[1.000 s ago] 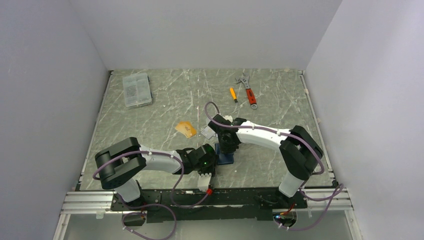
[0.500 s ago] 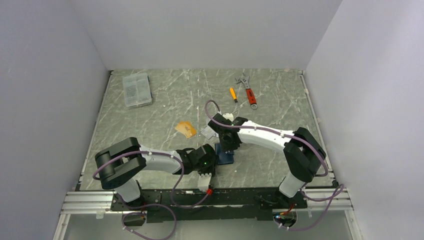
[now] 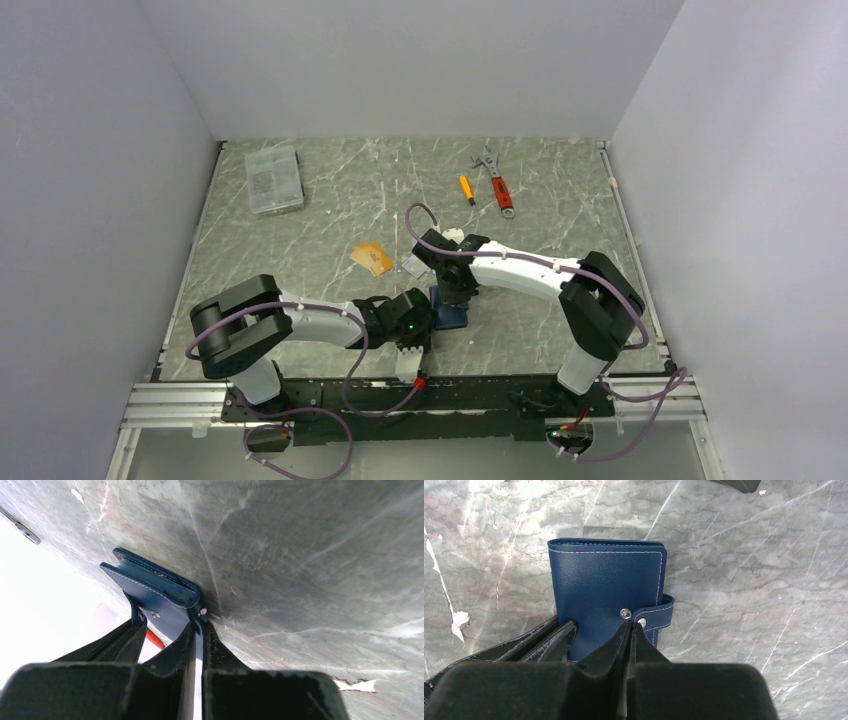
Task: Put the credit cards into the card holder
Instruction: Close the card holder at the center of the board.
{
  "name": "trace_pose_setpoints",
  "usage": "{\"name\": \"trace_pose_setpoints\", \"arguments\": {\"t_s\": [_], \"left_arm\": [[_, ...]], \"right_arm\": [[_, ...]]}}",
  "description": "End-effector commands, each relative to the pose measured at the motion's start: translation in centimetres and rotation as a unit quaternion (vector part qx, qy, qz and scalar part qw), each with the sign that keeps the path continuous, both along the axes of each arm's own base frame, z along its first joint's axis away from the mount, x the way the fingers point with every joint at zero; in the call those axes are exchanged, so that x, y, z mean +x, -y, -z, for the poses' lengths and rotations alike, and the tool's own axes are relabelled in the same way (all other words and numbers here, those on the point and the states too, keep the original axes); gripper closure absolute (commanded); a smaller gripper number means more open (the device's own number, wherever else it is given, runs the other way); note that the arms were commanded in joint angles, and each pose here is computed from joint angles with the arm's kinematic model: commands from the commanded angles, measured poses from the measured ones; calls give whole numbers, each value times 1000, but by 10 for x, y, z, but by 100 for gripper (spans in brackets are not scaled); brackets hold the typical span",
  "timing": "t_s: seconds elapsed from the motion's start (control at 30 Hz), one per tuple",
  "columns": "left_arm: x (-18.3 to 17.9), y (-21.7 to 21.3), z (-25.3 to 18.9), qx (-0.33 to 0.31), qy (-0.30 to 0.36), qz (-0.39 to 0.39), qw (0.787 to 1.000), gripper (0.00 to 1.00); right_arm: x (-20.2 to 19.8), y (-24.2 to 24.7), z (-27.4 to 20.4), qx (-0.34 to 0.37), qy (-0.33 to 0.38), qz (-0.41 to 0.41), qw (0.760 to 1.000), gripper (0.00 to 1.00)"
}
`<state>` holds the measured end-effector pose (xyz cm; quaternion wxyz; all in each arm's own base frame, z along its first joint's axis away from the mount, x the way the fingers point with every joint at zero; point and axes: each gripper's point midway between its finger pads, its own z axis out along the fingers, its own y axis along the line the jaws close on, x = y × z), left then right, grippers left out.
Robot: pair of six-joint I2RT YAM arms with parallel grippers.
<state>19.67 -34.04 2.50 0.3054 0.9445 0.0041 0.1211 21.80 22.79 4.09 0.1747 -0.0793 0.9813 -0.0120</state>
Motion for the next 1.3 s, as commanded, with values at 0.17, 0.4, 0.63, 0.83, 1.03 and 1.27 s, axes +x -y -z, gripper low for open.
{"name": "trace_pose_setpoints", "arguments": {"t_s": [0.17, 0.4, 0.63, 0.83, 1.03, 1.27], "left_arm": [[-13, -20, 23, 54, -33, -6, 998, 99], [-12, -19, 22, 56, -32, -8, 998, 100], [-11, -18, 22, 58, -31, -9, 998, 100], [-11, -20, 22, 58, -29, -10, 998, 100], [-11, -21, 22, 59, -28, -12, 998, 100], [-12, -24, 22, 61, -30, -14, 998, 100]], "right_arm": [[8, -1, -18, 0, 25, 9, 1000, 100], [8, -8, -21, 13, 24, 6, 1000, 100], [5, -21, -6, 55, -7, -11, 998, 100], [6, -13, 3, 67, -19, 1, 998, 100], [5, -10, 11, 68, -25, 6, 997, 100], [5, -14, 13, 82, -32, 3, 996, 100]]}}
